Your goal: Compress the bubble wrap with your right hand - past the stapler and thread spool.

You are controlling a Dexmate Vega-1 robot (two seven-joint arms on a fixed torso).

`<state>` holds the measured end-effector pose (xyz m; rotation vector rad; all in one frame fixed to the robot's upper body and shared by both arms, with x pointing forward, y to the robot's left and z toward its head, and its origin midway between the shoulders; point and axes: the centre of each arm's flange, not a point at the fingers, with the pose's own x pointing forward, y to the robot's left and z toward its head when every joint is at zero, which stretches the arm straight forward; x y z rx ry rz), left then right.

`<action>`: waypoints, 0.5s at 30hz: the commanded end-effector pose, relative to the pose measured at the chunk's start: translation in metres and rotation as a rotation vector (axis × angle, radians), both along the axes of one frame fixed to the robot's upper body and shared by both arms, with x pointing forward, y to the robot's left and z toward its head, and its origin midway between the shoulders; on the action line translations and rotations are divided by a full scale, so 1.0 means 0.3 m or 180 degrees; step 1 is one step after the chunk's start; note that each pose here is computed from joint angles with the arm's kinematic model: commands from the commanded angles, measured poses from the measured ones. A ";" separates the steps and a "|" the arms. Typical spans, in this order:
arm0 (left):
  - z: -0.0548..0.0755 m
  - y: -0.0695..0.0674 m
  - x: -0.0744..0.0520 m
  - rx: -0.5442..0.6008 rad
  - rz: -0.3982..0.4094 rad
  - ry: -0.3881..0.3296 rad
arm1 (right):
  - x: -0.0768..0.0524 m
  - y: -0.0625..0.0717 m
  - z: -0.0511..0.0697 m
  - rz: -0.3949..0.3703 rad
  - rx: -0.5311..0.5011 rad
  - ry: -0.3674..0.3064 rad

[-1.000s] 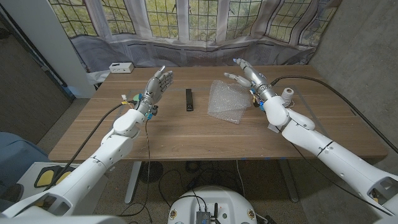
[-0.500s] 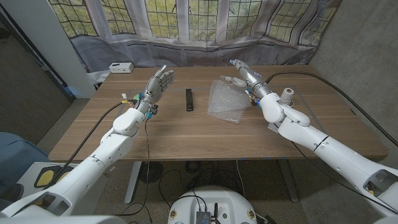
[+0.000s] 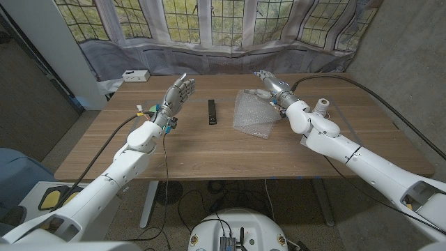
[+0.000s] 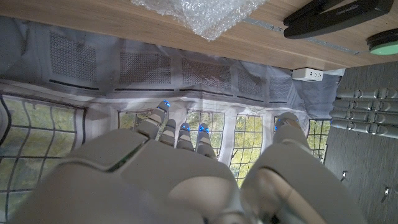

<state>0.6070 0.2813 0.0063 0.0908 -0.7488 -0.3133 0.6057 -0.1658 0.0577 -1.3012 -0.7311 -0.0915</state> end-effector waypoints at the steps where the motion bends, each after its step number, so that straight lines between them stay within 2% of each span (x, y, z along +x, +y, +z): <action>1: -0.010 0.004 -0.002 -0.0053 0.0023 0.0020 | 0.029 0.036 0.010 -0.0247 -0.0278 0.0111; 10: -0.016 0.006 0.001 -0.0068 0.0029 0.0030 | 0.046 0.064 0.023 -0.0334 -0.0440 0.0206; 15: -0.020 0.006 0.005 -0.0077 0.0026 0.0040 | 0.074 0.079 0.024 -0.0434 -0.0582 0.0321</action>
